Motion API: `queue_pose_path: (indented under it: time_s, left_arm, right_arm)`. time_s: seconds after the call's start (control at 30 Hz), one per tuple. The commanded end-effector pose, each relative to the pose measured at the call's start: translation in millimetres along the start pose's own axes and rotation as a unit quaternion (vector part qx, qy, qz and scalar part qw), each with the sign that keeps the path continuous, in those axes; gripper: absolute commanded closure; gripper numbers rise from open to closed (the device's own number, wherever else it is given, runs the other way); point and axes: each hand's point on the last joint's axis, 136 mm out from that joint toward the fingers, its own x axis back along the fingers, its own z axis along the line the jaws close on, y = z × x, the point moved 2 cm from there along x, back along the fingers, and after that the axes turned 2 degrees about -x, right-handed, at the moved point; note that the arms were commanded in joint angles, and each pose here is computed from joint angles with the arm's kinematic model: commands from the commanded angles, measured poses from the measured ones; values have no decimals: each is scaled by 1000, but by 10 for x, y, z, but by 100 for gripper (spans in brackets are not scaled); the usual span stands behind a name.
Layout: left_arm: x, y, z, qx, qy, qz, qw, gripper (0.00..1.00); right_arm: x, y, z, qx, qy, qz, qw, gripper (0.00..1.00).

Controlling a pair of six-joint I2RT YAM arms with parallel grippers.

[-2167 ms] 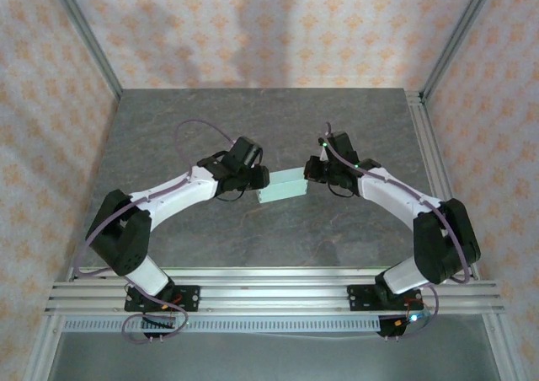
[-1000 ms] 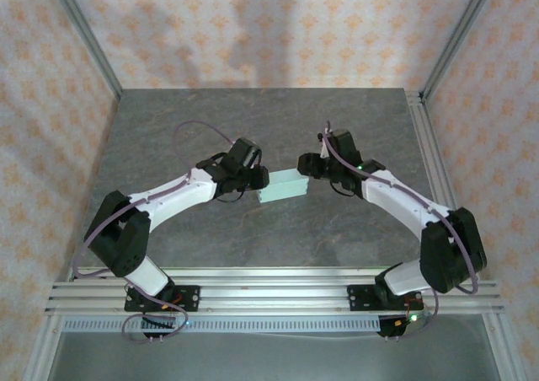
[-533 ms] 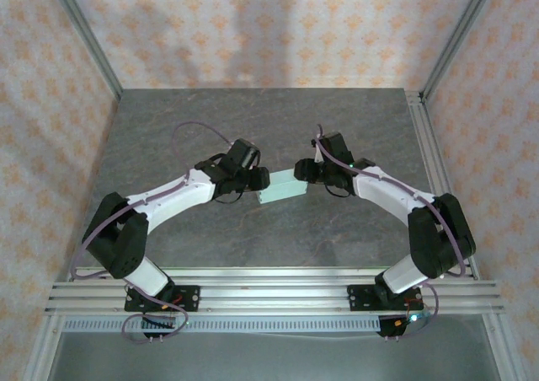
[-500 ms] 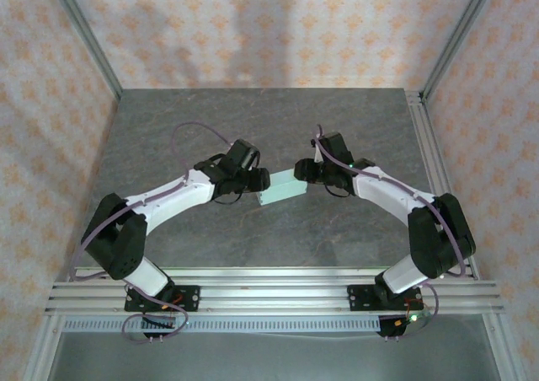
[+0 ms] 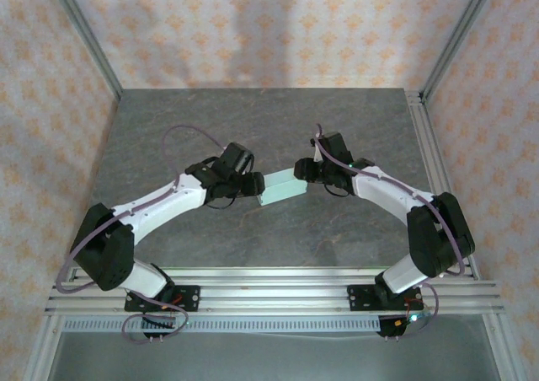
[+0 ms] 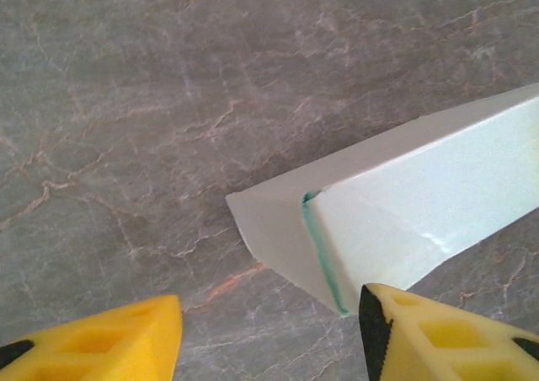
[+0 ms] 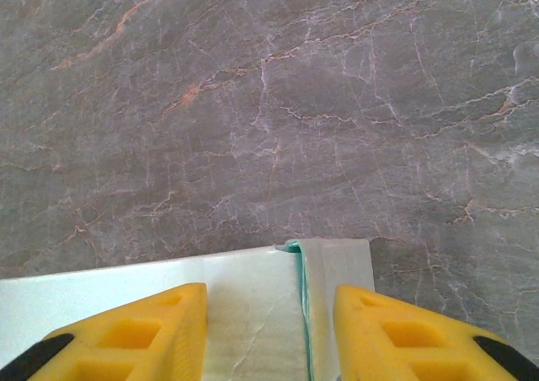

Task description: Fold the paper box

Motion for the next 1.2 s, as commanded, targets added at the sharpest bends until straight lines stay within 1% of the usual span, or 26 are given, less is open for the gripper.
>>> queue_pose_path:
  time_s: [0.0,0.2,0.3,0.43,0.77,0.87,1.0,1.17]
  left_arm:
    - [-84,-44,81,13,10,8,1000,46]
    - [-307,-233,183,32,18,37,999,59]
    - [-337,-296,235,32,25,45,998,62]
    - [-204,-206,185,29,15,25,999,62]
    - [104,163,-57,26,-23,-27,999,52]
    - [75,225,-82,28,-27,-31,999,49]
    - [-59,240,-102,34,-33,-19,999,49]
    - [-233,83,-12,38,-20,9,999,57]
  right_arm:
    - [-116,-369,-304,-12,-62,67,996,58]
    - [-80,-374,-311,-10,-64,65,996,58]
    - [-68,-364,-303,-8,-63,64,996,59]
    - [-72,-364,-306,-7,-64,65,996,59]
    - [-56,-333,-289,-6,-64,61,996,58]
    - [-49,-324,-283,-5,-63,60,996,58]
    - [-45,-321,-279,-5,-63,60,996,58]
    - [-27,-322,-303,-4,-70,60,996,58]
